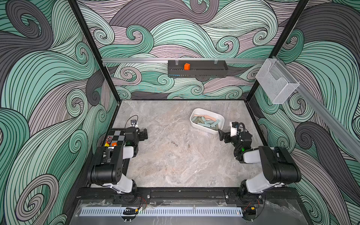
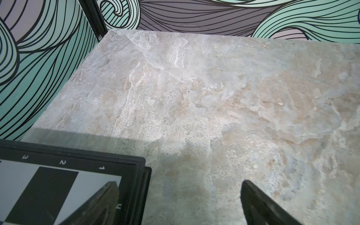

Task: Take the fruit knife out of the storage box
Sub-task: Move the storage box to the center of the board.

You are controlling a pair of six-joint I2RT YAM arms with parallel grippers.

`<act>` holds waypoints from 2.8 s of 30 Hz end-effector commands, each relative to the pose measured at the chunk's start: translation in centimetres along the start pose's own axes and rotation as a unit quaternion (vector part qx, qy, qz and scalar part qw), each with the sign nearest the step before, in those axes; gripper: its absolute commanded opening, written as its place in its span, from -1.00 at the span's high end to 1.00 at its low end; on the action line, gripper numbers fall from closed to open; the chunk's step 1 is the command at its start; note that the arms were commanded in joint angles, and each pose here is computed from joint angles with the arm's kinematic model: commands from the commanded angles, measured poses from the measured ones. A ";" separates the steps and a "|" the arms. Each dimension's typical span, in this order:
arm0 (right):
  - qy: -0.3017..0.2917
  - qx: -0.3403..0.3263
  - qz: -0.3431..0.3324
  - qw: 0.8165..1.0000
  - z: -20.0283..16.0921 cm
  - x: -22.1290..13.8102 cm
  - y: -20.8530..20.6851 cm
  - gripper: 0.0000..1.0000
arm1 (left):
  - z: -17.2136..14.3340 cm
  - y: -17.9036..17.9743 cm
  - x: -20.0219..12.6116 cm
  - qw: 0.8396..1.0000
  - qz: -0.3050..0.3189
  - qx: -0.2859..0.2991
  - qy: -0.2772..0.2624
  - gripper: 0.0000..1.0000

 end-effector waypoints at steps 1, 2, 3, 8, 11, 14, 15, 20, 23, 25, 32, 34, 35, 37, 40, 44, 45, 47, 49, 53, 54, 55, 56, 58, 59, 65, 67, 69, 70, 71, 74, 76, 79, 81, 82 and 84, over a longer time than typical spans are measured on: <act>-0.022 -0.014 0.002 1.000 1.0 0.2 0.1 -0.96 | 1.3 0.1 0.0 1.000 -0.004 -0.005 -0.014 -0.97; -0.022 -0.014 0.002 1.000 1.0 0.2 0.1 -0.96 | 1.3 0.1 0.0 1.000 -0.004 -0.005 -0.014 -0.97; -0.022 -0.014 0.001 1.000 1.0 0.2 0.1 -0.96 | 1.3 0.1 0.0 1.000 -0.003 -0.005 -0.015 -0.97; -0.022 -0.014 0.002 1.000 1.0 0.2 0.1 -0.96 | 1.3 0.1 0.0 1.000 -0.004 -0.005 -0.015 -0.97; -0.022 -0.014 0.002 1.000 1.0 0.2 0.1 -0.96 | 1.3 0.1 0.0 1.000 -0.004 -0.005 -0.015 -0.97; -0.022 -0.014 0.001 1.000 1.0 0.2 0.1 -0.96 | 1.3 0.1 0.0 1.000 -0.004 -0.005 -0.015 -0.97; -0.022 -0.014 0.001 1.000 1.1 0.2 0.1 -0.96 | 1.3 0.1 0.0 1.000 -0.004 -0.006 -0.015 -0.97; -0.023 -0.011 0.003 1.000 1.1 0.1 0.0 -0.96 | 1.2 0.5 0.0 1.000 -0.019 -0.017 -0.018 -0.97; -0.022 -0.011 0.004 1.000 1.0 0.1 0.0 -0.96 | 1.2 0.5 0.0 0.999 -0.028 -0.017 -0.018 -0.97; -0.022 -0.011 0.003 1.000 1.0 0.1 0.0 -0.96 | 1.2 0.5 0.1 0.999 -0.036 -0.017 -0.019 -0.97; -0.024 0.006 -0.060 0.998 1.2 0.2 -1.2 -0.96 | 1.2 0.5 0.0 0.999 -0.037 -0.015 -0.021 -0.97; -0.028 0.010 -0.097 0.995 1.4 0.0 -1.5 -0.96 | 1.3 0.4 0.0 0.999 -0.041 -0.013 -0.023 -0.96; -0.029 0.007 -0.106 0.994 1.6 0.0 -1.5 -0.96 | 1.5 0.3 0.0 0.999 -0.045 -0.010 -0.019 -0.96; -0.030 0.005 -0.126 0.992 1.8 -0.2 -1.6 -0.96 | 2.1 0.3 0.1 0.999 -0.048 -0.008 -0.009 -0.96; -0.031 0.009 -0.156 0.987 2.3 -0.5 -1.8 -0.96 | 3.1 0.4 0.0 0.999 -0.052 -0.007 0.002 -0.95; -0.017 0.016 -0.180 0.983 4.0 -1.0 -1.9 -0.96 | 5.0 0.6 -0.4 0.998 -0.051 -0.005 0.023 -0.97; -0.013 0.016 -0.179 0.984 4.5 -1.1 -1.8 -0.96 | 5.5 0.6 -0.6 0.998 -0.051 -0.002 0.024 -0.97; -0.020 0.026 -0.176 0.984 6.0 -1.5 -1.4 -0.96 | 6.3 0.6 -1.0 0.998 -0.050 -0.023 0.021 -0.97; -0.051 0.061 -0.180 0.980 7.6 -2.5 -1.2 -0.96 | 8.2 0.8 -2.1 0.997 -0.049 -0.054 -0.010 -0.97; -0.087 0.083 -0.194 0.974 9.4 -4.6 -0.9 -0.96 | 11.0 -0.6 -3.3 0.996 -0.062 -0.070 -0.007 -0.97; -0.085 0.090 -0.199 0.972 9.7 -5.0 -0.9 -0.96 | 11.5 -1.4 -3.8 0.996 -0.067 -0.062 -0.002 -0.97; -0.084 0.096 -0.196 0.972 9.8 -5.4 -0.6 -0.96 | 12.2 -2.3 -4.3 0.996 -0.075 -0.055 -0.001 -0.97; -0.080 0.102 -0.192 0.973 9.9 -5.6 -0.3 -0.96 | 12.7 -3.0 -4.7 0.995 -0.087 -0.054 0.002 -0.97; -0.057 0.106 -0.179 0.976 10.0 -5.8 0.6 -0.96 | 13.5 -4.6 -5.6 0.989 -0.129 -0.070 0.010 -0.97; -0.049 0.104 -0.171 0.979 10.0 -5.9 1.0 -0.96 | 13.7 -5.2 -5.8 0.986 -0.147 -0.081 0.015 -0.97; -0.005 0.106 -0.113 0.988 9.0 -6.8 3.5 -0.96 | 12.7 -9.5 -5.9 0.954 -0.262 -0.128 0.070 -0.97; 0.009 0.107 -0.102 0.989 8.7 -7.5 4.0 -0.96 | 12.2 -11.0 -5.9 0.943 -0.293 -0.130 0.084 -0.97; 0.021 0.110 -0.093 0.989 8.5 -7.9 4.4 -0.96 | 11.9 -12.4 -5.9 0.931 -0.327 -0.132 0.092 -0.97; 0.028 0.110 -0.087 0.990 8.3 -8.0 4.6 -0.96 | 11.1 -13.3 -5.2 0.921 -0.348 -0.137 0.105 -0.97; 0.034 0.110 -0.084 0.990 8.2 -8.1 4.8 -0.96 | 10.8 -13.8 -4.9 0.915 -0.363 -0.142 0.109 -0.97; 0.058 0.107 -0.073 0.990 7.8 -8.0 5.4 -0.96 | 10.6 -15.4 -4.3 0.905 -0.381 -0.139 0.130 -0.97; 0.074 0.106 -0.062 0.990 7.7 -7.7 6.0 -0.96 | 10.9 -16.6 -4.1 0.903 -0.385 -0.124 0.146 -0.97; 0.085 0.106 -0.041 0.990 7.7 -7.4 6.8 -0.96 | 11.4 -18.8 -3.5 0.902 -0.385 -0.092 0.174 -0.96; 0.089 0.102 -0.038 0.990 7.9 -7.3 7.2 -0.96 | 11.7 -20.7 -3.3 0.900 -0.387 -0.065 0.189 -0.91; 0.091 0.100 -0.038 0.990 7.9 -7.2 7.3 -0.96 | 11.8 -21.5 -3.2 0.899 -0.388 -0.051 0.195 -0.90; 0.095 0.097 -0.037 0.990 8.0 -7.1 7.4 -0.96 | 11.8 -23.3 -2.8 0.900 -0.381 -0.019 0.211 -0.89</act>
Point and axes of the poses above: each gripper's point midway between its finger pads, its own x axis out along the fingers, its own y axis along the line the jaws close on, z = x × y, the point moved 6 cm from there along -x, back along the fingers, and after that the axes turned 8 degrees about x, right-handed, at the moved point
